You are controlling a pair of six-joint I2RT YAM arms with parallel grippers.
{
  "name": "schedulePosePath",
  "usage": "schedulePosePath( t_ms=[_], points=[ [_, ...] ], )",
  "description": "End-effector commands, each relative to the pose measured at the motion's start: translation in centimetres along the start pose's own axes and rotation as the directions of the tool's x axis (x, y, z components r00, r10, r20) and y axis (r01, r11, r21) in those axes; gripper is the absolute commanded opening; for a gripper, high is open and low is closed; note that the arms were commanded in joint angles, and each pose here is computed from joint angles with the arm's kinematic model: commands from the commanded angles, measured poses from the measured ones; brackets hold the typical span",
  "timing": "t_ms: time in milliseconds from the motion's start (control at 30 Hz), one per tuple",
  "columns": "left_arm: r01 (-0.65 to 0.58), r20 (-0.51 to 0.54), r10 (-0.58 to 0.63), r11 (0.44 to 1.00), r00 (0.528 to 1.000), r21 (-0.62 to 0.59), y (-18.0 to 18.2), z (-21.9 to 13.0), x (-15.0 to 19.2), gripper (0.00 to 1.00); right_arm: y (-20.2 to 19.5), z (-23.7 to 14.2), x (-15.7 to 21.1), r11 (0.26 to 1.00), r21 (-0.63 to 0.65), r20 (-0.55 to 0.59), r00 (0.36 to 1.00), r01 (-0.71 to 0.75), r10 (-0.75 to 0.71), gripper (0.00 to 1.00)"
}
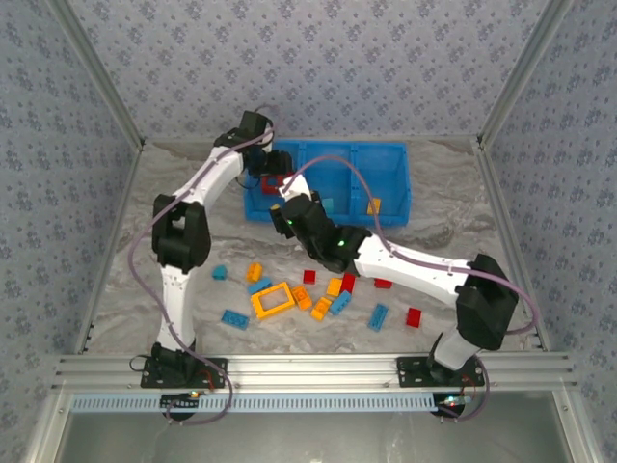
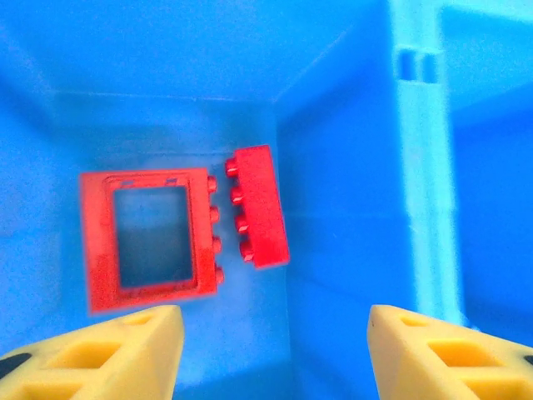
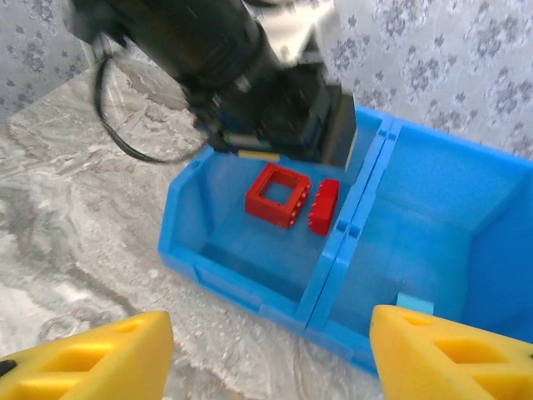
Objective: Sort the legos into containers by color
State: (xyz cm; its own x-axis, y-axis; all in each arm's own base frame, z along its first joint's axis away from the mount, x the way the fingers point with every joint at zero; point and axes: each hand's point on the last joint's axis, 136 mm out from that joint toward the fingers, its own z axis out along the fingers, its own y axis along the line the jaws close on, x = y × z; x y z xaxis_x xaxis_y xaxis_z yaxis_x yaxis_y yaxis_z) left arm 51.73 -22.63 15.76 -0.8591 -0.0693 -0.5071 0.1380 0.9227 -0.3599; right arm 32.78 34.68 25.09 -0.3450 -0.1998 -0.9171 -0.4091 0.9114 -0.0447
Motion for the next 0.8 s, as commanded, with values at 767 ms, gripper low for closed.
schedulePosePath(
  t_ms=[767],
  points=[
    [0.24,0.129,-0.236,0.971,0.963,-0.009,5.8,-27.2,27.1,0.62,13.4,-5.8,19.4,0.764,-0.618,-0.423,0.741,0.186,-0.522,0.48]
  ],
)
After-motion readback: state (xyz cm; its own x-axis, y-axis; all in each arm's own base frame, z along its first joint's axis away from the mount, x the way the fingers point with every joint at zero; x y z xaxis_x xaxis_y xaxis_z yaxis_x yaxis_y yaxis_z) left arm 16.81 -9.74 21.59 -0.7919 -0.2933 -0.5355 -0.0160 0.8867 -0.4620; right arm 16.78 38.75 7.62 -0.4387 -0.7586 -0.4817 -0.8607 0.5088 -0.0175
